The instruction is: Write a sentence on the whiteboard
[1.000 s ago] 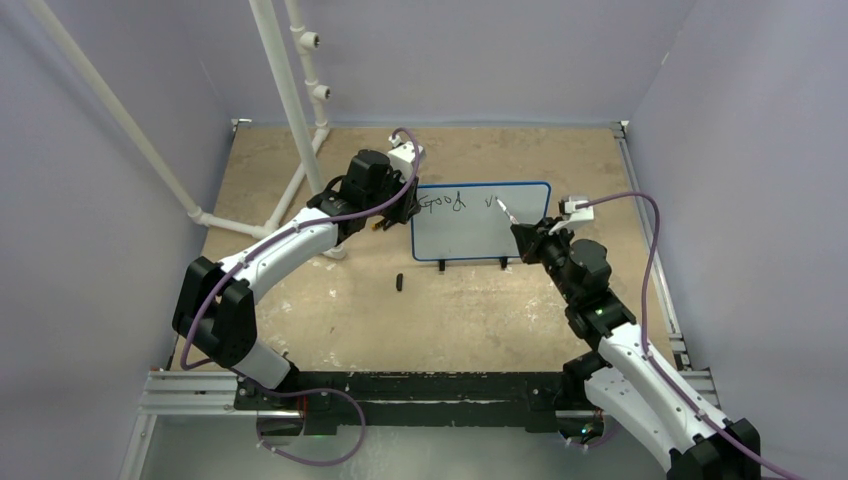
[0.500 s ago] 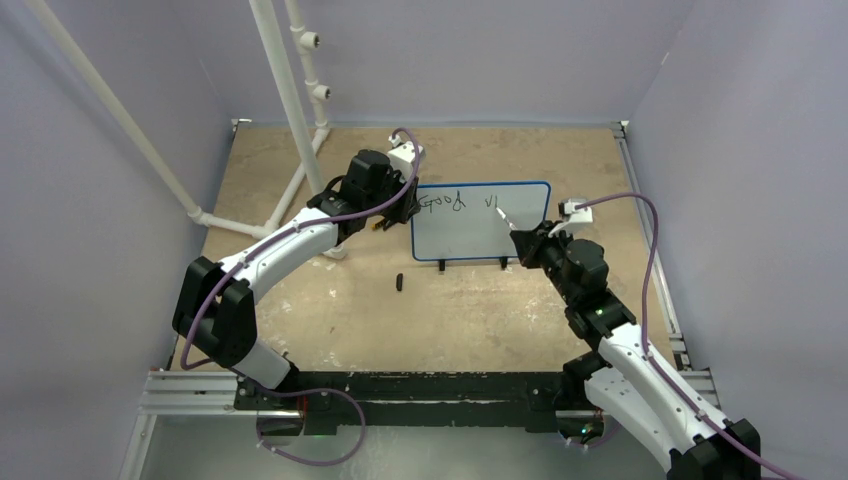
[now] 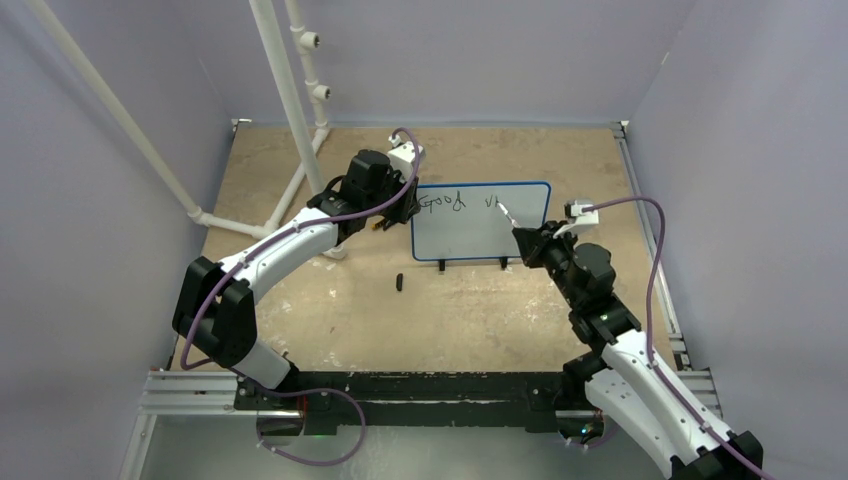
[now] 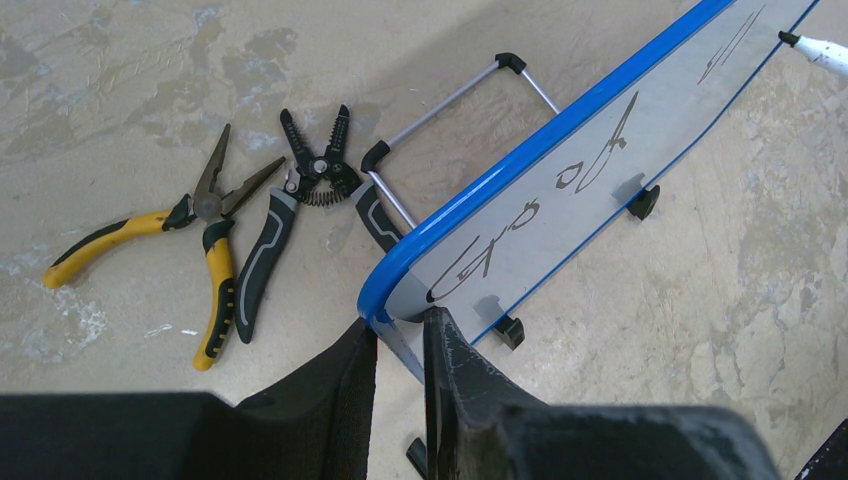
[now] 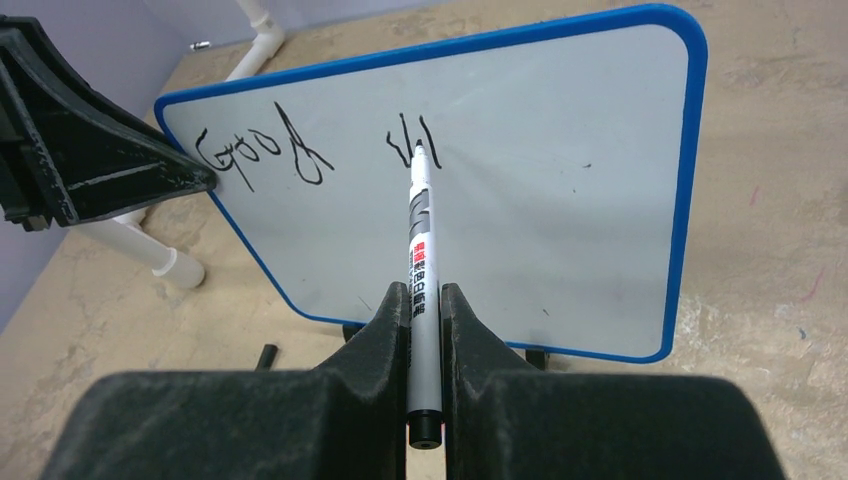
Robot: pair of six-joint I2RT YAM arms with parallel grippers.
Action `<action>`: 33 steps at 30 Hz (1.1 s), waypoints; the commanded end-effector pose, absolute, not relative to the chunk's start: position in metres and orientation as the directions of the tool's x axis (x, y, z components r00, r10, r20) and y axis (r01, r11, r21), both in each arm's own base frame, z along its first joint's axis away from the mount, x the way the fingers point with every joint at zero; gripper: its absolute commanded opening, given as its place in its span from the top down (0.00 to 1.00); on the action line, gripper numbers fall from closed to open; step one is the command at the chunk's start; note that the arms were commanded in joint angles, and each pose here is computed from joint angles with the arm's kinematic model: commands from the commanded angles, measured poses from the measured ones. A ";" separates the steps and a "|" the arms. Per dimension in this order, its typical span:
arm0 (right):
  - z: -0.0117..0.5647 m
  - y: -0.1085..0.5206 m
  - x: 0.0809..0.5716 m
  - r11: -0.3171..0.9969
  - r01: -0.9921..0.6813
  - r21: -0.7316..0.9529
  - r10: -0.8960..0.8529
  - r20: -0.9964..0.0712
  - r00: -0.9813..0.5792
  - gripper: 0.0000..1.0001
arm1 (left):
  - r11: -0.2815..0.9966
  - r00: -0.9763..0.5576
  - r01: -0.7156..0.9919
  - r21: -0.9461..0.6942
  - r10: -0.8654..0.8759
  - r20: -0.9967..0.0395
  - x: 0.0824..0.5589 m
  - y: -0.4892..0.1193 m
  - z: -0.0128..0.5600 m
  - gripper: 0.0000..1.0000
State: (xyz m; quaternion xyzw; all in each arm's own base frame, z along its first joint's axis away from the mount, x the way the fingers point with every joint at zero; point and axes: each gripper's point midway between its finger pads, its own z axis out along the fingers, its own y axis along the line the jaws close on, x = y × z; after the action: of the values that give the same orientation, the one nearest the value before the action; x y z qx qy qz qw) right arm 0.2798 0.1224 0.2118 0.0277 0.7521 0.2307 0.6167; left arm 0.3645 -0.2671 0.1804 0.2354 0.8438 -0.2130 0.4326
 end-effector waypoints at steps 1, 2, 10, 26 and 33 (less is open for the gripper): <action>0.245 0.124 0.284 0.880 -0.285 0.380 0.354 -0.925 -0.137 1.00 | 0.816 -0.509 0.565 -0.119 0.231 -0.829 0.370 -0.260 0.175 0.90; 0.247 0.124 0.285 0.879 -0.286 0.382 0.359 -0.924 -0.130 1.00 | 0.816 -0.508 0.565 -0.119 0.231 -0.830 0.370 -0.260 0.175 0.90; 0.256 0.128 0.295 0.873 -0.302 0.384 0.373 -0.923 -0.095 1.00 | 0.815 -0.509 0.567 -0.120 0.232 -0.829 0.369 -0.261 0.174 0.91; 0.249 0.125 0.300 0.879 -0.263 0.398 0.384 -0.917 -0.104 1.00 | 0.817 -0.511 0.565 -0.116 0.236 -0.827 0.370 -0.260 0.173 0.91; 0.244 0.122 0.297 0.881 -0.254 0.399 0.383 -0.917 -0.113 1.00 | 0.818 -0.512 0.563 -0.117 0.235 -0.826 0.370 -0.260 0.173 0.91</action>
State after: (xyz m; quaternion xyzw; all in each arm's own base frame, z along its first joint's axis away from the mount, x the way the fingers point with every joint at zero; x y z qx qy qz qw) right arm 0.2970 0.1258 0.2306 0.0357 0.7215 0.2374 0.6495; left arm 0.3648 -0.2665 0.1802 0.2345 0.8444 -0.2112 0.4330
